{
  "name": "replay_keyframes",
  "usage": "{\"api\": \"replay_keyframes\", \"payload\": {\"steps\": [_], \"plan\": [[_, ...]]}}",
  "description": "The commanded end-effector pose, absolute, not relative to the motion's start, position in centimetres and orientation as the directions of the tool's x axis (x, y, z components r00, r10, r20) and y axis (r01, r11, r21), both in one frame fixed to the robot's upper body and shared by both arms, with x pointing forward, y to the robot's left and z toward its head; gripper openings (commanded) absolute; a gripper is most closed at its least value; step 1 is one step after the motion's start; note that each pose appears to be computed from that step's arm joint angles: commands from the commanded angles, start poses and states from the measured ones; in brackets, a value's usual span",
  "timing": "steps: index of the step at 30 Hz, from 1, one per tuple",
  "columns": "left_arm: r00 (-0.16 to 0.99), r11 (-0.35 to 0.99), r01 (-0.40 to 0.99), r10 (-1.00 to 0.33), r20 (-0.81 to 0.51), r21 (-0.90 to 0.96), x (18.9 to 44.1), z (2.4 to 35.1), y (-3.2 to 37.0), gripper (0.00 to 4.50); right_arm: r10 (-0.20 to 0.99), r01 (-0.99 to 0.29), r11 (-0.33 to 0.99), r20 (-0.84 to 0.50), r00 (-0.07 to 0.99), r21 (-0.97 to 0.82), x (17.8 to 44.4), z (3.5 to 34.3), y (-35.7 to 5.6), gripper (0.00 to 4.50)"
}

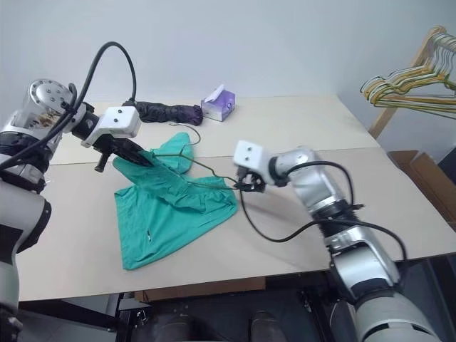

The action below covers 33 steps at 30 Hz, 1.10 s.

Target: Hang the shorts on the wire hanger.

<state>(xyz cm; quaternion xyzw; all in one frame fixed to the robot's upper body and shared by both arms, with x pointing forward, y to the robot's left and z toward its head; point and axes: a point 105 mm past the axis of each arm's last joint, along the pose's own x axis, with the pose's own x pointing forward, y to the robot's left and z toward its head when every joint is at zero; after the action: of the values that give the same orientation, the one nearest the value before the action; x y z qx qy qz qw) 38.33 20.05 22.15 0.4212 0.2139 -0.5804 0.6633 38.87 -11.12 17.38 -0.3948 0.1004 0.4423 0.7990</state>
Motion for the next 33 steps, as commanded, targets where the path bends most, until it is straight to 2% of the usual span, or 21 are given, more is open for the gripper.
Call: {"api": "replay_keyframes", "payload": {"steps": [1, 4, 9, 14, 20, 23, 24, 33], "plan": [[0.305, -0.018, 0.915, -0.624, -0.72, 0.403, 38.8, 25.4, 19.4, 0.0, 0.673, -0.757, 0.369, -0.406, 0.618, -0.54, 37.5, 21.1, -12.9, 4.48], [0.33, -0.014, 0.903, -0.62, -0.712, 0.43, 39.0, 26.0, 19.4, 0.0, 0.731, -0.822, 0.408, -0.398, 0.554, -0.397, 35.5, 20.5, -13.9, 4.48], [0.369, 0.032, 0.887, -0.648, -0.666, 0.461, 39.2, 27.3, 19.4, 0.0, 0.778, -0.872, 0.439, -0.395, 0.489, -0.216, 34.8, 17.2, -12.0, 4.48], [0.377, 0.042, 0.881, -0.665, -0.645, 0.472, 39.0, 28.0, 19.5, 0.0, 0.835, -0.865, 0.502, -0.265, 0.483, 0.005, 37.0, 14.5, -8.0, 4.48], [0.381, 0.048, 0.88, -0.664, -0.643, 0.472, 39.0, 27.8, 19.8, 0.0, 0.821, -0.837, 0.542, -0.262, 0.508, 0.074, 39.1, 12.3, -4.8, 4.48], [0.381, 0.047, 0.88, -0.664, -0.643, 0.473, 39.0, 27.7, 19.9, 0.0, 0.808, -0.807, 0.578, -0.228, 0.543, 0.124, 40.0, 12.4, -4.8, 3.97], [0.383, 0.048, 0.879, -0.663, -0.643, 0.474, 39.0, 27.7, 20.0, 0.0, 0.807, -0.8, 0.583, -0.214, 0.55, 0.145, 40.2, 12.5, -5.0, 3.68], [0.394, 0.068, 0.881, -0.653, -0.647, 0.468, 38.9, 27.3, 20.8, 0.0, 0.805, -0.8, 0.586, -0.204, 0.557, 0.129, 40.1, 12.1, -6.1, 0.6]]}}
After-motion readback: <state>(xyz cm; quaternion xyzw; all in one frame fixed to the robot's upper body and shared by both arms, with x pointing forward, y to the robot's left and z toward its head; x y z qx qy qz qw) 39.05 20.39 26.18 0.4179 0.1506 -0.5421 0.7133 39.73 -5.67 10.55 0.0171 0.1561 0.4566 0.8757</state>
